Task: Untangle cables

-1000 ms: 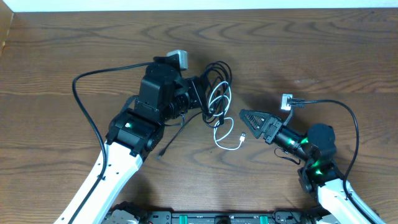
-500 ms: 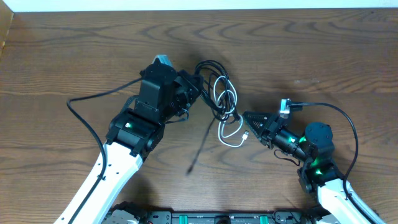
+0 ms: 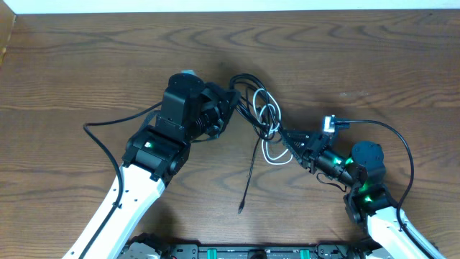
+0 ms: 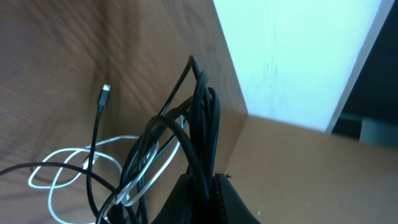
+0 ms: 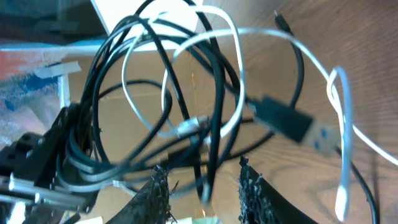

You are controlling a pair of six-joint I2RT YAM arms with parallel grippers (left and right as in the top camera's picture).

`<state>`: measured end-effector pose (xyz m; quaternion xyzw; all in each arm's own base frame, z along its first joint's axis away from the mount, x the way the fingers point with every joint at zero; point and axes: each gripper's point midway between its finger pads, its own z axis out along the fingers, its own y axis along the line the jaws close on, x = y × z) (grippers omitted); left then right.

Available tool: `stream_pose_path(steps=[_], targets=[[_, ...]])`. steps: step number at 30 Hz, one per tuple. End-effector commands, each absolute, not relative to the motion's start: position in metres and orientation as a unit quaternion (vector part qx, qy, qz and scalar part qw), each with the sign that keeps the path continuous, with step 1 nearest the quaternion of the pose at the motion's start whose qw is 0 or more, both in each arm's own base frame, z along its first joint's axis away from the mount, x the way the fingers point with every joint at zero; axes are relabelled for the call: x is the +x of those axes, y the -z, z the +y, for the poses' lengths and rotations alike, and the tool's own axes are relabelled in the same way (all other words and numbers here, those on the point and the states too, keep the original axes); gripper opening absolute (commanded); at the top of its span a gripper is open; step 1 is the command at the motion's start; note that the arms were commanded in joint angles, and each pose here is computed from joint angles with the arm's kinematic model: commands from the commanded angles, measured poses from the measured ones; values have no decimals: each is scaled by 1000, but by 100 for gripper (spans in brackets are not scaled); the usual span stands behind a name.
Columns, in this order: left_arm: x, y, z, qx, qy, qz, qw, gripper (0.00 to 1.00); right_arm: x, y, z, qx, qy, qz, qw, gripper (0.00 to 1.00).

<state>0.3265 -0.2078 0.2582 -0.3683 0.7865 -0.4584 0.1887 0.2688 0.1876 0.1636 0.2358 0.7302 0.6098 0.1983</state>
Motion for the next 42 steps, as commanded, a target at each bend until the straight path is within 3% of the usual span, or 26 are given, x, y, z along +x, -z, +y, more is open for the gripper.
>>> stream_pose_path(steps=[1, 9, 22, 33, 42], targets=[[315, -271, -222, -288, 480, 808, 185, 8, 281, -162, 178, 242, -588, 732, 244, 35], [301, -283, -239, -186, 507, 821, 184, 8, 282, -130, 165, 290, -533, 759, 237, 34], [280, -299, -257, -83, 550, 814, 166, 8, 286, -129, 161, 301, -524, 757, 249, 31], [301, -367, -258, -2, 613, 736, 287, 8, 258, -84, 160, 290, -465, 816, 183, 20], [314, -370, -230, -10, 615, 731, 295, 8, 254, -73, 154, 283, -439, 832, 188, 21]])
